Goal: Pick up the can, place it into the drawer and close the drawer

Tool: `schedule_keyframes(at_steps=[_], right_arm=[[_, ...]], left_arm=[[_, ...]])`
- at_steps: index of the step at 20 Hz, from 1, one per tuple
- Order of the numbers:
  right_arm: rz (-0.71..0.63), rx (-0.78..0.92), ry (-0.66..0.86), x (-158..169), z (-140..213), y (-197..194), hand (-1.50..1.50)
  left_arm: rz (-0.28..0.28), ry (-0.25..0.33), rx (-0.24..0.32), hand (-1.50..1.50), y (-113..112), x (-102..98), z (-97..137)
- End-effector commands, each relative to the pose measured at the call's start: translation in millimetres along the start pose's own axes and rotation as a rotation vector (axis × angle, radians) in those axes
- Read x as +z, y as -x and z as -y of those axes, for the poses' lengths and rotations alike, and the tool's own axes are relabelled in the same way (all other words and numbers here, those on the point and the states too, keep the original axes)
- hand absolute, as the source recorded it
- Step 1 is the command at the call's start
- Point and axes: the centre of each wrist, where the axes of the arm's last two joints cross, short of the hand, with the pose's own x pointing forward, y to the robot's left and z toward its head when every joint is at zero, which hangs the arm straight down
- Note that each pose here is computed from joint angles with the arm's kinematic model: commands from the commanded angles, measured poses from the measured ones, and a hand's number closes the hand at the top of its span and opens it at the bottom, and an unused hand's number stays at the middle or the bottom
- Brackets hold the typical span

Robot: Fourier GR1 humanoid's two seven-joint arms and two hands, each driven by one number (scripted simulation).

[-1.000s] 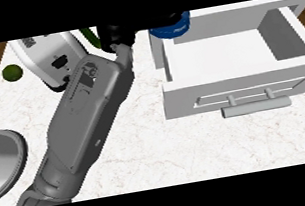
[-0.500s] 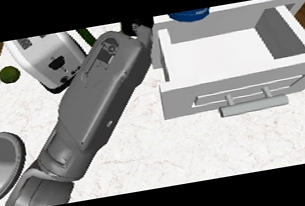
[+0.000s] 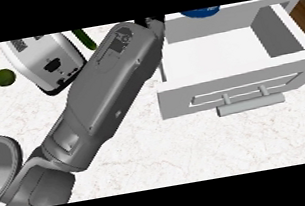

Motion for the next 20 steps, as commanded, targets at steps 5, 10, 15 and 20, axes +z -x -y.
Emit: schedule_keyframes(at_steps=[5,10,15,20], right_arm=[[0.006,-0.007,-0.026,-17,-1,1,-1.5],[0.013,0.013,-0.003,-10,-4,3,-1.5],[0.004,0.011,-0.012,-21,-5,-3,-1.5],[0.003,0.013,-0.038,-11,-2,2,-1.5]], left_arm=[[-0.031,-0.028,-0.044,1.5,20,10,12],[-0.039,-0.044,-0.095,1.5,27,5,8],[-0.054,-0.07,-0.127,-1.5,45,6,1],[-0.065,-0.114,-0.126,-1.5,38,5,7]])
